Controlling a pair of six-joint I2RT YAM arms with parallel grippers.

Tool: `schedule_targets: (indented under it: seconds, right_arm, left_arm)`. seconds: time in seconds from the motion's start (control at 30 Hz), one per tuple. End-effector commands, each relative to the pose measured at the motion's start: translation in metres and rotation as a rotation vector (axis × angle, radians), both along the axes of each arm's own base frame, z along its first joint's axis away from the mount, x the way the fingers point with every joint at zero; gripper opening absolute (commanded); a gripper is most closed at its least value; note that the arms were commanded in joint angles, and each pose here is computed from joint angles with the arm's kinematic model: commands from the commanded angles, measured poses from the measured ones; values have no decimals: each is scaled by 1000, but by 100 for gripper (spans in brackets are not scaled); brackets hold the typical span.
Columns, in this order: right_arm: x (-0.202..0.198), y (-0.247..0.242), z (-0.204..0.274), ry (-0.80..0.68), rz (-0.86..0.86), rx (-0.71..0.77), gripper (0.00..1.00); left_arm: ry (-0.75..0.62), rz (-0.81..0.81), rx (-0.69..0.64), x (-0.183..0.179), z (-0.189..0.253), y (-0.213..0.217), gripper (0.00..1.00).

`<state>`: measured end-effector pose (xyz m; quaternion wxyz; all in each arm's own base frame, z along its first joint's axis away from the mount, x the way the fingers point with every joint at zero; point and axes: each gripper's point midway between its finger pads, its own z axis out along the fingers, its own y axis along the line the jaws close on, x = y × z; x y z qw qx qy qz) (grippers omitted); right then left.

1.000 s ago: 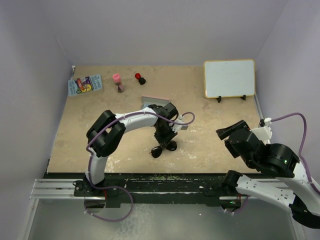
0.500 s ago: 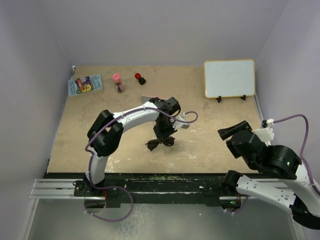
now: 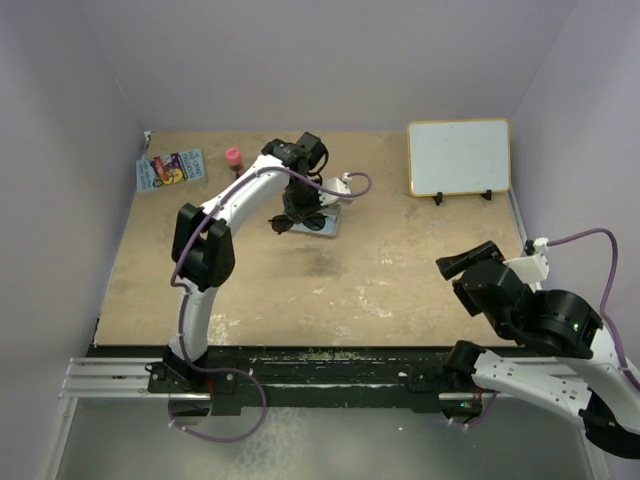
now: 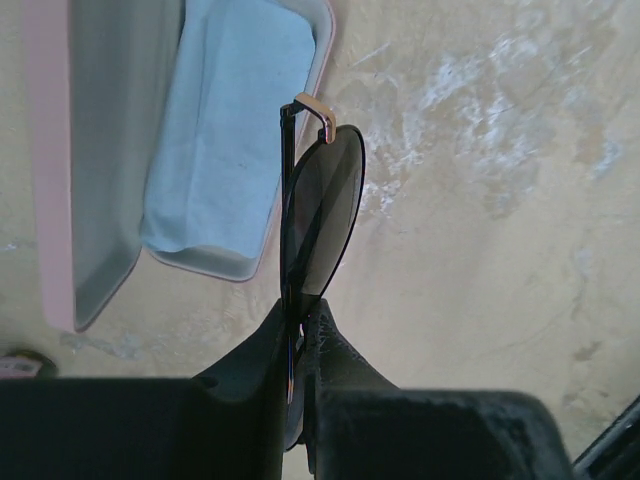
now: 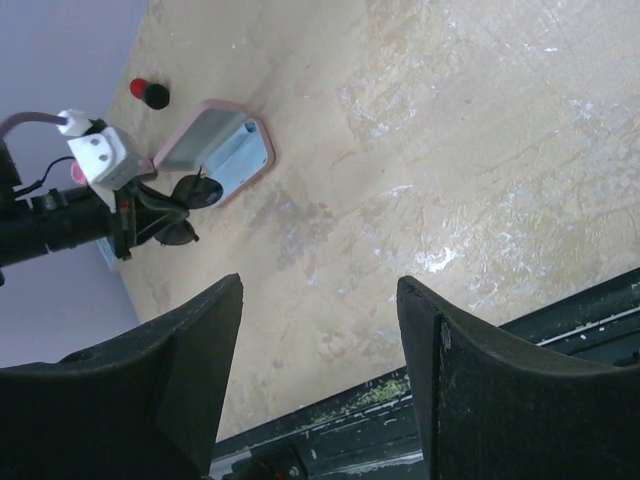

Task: Organize the sunglasses
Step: Place the sunglasses in the sunglasses case.

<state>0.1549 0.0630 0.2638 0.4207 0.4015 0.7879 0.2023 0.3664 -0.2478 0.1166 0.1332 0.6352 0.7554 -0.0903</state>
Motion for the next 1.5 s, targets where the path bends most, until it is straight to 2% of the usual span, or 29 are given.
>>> schedule_targets:
  seconds: [0.0, 0.13, 0.37, 0.5, 0.8, 1.1, 1.47]
  right_arm:
    - [8, -6, 4, -23, -48, -52, 68]
    - [13, -3, 4, -13, -49, -97, 69]
    - [18, -5, 7, -31, -69, -121, 70]
    - [20, -9, 10, -50, -89, -123, 70]
    - [27, -12, 19, -84, -131, -140, 69]
    - [28, -15, 17, -98, -161, -120, 68]
    - [34, -4, 14, -73, -150, -143, 69]
  left_arm:
    - [-1, -206, 97, 10, -24, 4, 4]
    - [-13, -259, 102, 29, -33, 1, 4]
    - [-94, -326, 82, 57, -23, -9, 3]
    - [-116, -361, 87, 63, -24, -10, 3]
    - [-55, -409, 22, 51, -30, -21, 3]
    - [-69, -348, -31, 62, -33, -32, 3]
    - [-5, -243, -41, 68, -60, -25, 4]
